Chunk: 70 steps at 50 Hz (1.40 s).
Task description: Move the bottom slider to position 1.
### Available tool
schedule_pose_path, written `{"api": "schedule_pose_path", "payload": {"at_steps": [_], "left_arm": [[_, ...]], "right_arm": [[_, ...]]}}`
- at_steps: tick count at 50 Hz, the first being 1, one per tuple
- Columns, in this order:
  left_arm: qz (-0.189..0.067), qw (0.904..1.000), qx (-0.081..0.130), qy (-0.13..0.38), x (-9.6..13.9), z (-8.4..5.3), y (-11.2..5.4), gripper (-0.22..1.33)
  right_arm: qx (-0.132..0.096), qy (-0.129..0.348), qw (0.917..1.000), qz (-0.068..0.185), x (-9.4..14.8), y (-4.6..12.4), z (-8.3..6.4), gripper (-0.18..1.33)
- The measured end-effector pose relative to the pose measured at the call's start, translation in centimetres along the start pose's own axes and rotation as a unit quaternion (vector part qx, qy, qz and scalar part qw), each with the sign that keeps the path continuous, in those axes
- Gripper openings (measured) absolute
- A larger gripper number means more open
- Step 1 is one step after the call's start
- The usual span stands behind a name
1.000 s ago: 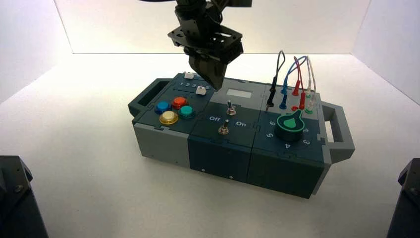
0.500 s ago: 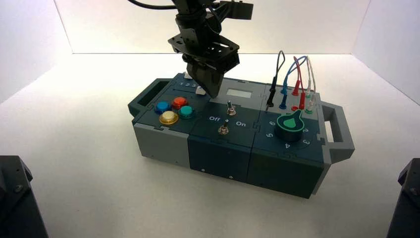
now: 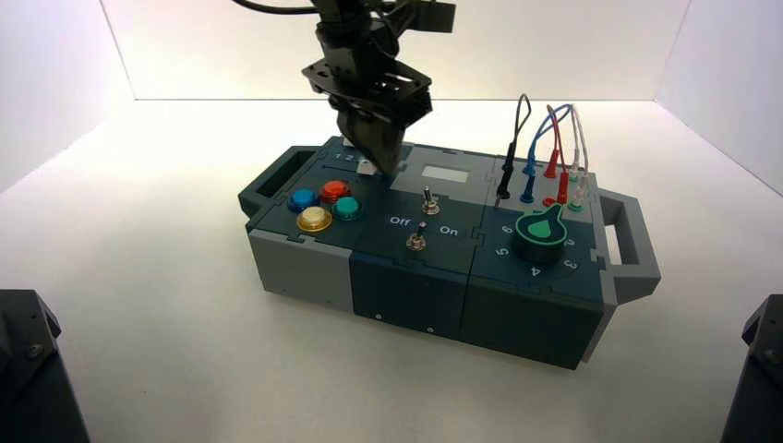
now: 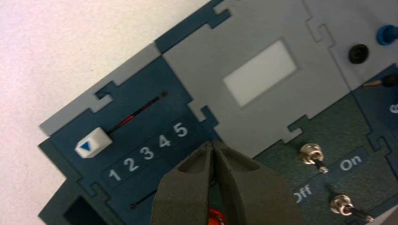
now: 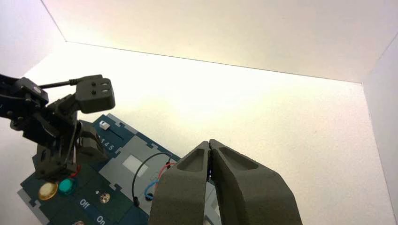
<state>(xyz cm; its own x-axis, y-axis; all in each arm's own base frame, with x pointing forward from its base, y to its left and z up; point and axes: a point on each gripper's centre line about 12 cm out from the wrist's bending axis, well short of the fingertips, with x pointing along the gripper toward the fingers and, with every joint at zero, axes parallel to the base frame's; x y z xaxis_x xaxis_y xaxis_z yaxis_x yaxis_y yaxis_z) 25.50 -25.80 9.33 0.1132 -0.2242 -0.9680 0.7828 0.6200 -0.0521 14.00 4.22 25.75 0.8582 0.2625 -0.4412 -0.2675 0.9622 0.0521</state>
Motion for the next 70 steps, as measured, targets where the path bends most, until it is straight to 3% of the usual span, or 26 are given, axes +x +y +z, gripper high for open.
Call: {"api": "schedule_pose_path", "payload": {"at_steps": [32, 53, 70], "left_arm": [[0.004, 0.9996, -0.025, 0.013, -0.2, -0.6, 2.0, -0.16], [0.006, 0.9987, -0.045, 0.023, -0.8, -2.5, 3.1, -0.16], [0.009, 0.9982, -0.054, 0.025, -1.0, -3.0, 3.7, -0.16]], "right_arm": [[0.000, 0.000, 1.0000, 0.000, 0.0, 0.0, 0.0, -0.14], [0.000, 0.002, 1.0000, 0.000, 0.0, 0.0, 0.0, -0.14], [0.000, 0.002, 1.0000, 0.000, 0.0, 0.0, -0.1, -0.14]]}}
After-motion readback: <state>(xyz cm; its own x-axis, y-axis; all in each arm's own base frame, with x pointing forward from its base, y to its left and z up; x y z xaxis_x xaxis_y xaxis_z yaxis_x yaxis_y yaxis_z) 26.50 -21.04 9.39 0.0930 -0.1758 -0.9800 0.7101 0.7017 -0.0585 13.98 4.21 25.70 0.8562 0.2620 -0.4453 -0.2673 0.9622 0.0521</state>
